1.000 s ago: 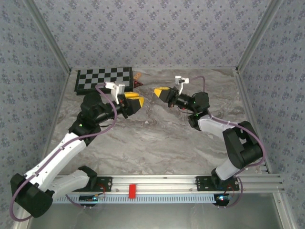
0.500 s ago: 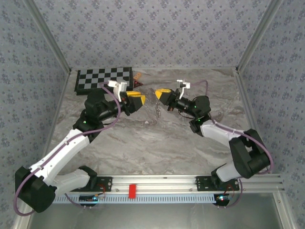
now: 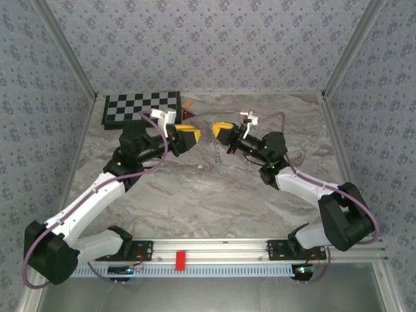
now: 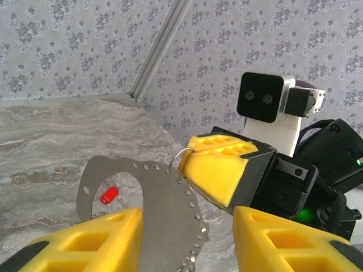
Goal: Put the keys on the keyring
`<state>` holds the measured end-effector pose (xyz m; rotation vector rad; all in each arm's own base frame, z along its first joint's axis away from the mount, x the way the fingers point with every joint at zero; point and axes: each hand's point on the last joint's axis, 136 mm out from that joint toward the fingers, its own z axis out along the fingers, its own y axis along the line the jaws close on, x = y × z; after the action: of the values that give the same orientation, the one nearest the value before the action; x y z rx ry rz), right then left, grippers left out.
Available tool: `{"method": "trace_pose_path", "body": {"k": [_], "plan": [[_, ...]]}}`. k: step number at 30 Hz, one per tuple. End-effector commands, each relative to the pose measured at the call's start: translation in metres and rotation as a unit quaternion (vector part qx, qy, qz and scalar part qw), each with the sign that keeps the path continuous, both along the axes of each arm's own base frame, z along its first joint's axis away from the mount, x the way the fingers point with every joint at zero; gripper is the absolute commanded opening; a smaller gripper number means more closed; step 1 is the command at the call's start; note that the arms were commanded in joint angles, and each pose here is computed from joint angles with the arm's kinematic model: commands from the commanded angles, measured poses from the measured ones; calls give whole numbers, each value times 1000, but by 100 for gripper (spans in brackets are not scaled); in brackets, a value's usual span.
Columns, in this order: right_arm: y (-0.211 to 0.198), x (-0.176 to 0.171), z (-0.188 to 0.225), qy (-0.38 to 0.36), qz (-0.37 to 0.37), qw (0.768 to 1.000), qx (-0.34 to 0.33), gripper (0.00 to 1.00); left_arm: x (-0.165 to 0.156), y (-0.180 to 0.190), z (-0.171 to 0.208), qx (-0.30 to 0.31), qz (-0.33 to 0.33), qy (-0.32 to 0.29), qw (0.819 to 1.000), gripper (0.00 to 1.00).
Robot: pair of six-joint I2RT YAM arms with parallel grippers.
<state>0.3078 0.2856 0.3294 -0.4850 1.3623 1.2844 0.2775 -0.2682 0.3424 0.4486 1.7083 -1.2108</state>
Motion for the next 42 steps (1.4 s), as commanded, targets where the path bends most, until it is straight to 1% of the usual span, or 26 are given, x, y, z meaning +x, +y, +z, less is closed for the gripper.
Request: {"method": "trace_pose_path", "body": {"k": [1,5,13,22,34,36,41,42], "plan": [[-1,-12,21,-36,11,999,12,0,-3,-3,26,-29,-19,-31,999,44],[2,-18,28,-37,38,998,26,0,-2,-8,27,-39,-33,-31,998,44],[4,-23,33,-31,56,997,40,0,4,-17,28,-55,-49,-25,997,41],[7,-24,33,-26,71,996,46,0,1,-24,34,-73,-77,-31,994,38],[8,-25,36,-19,87,994,56,0,-2,-30,25,-67,-102,-25,992,36],[9,-25,36,-17,90,994,57,0,-4,-31,26,-68,-108,-29,991,33],[11,-23,34,-10,99,993,59,0,-10,-30,31,-73,-119,-37,990,33],[12,-23,33,-9,101,993,59,0,-11,-31,32,-74,-123,-38,989,32]]}}
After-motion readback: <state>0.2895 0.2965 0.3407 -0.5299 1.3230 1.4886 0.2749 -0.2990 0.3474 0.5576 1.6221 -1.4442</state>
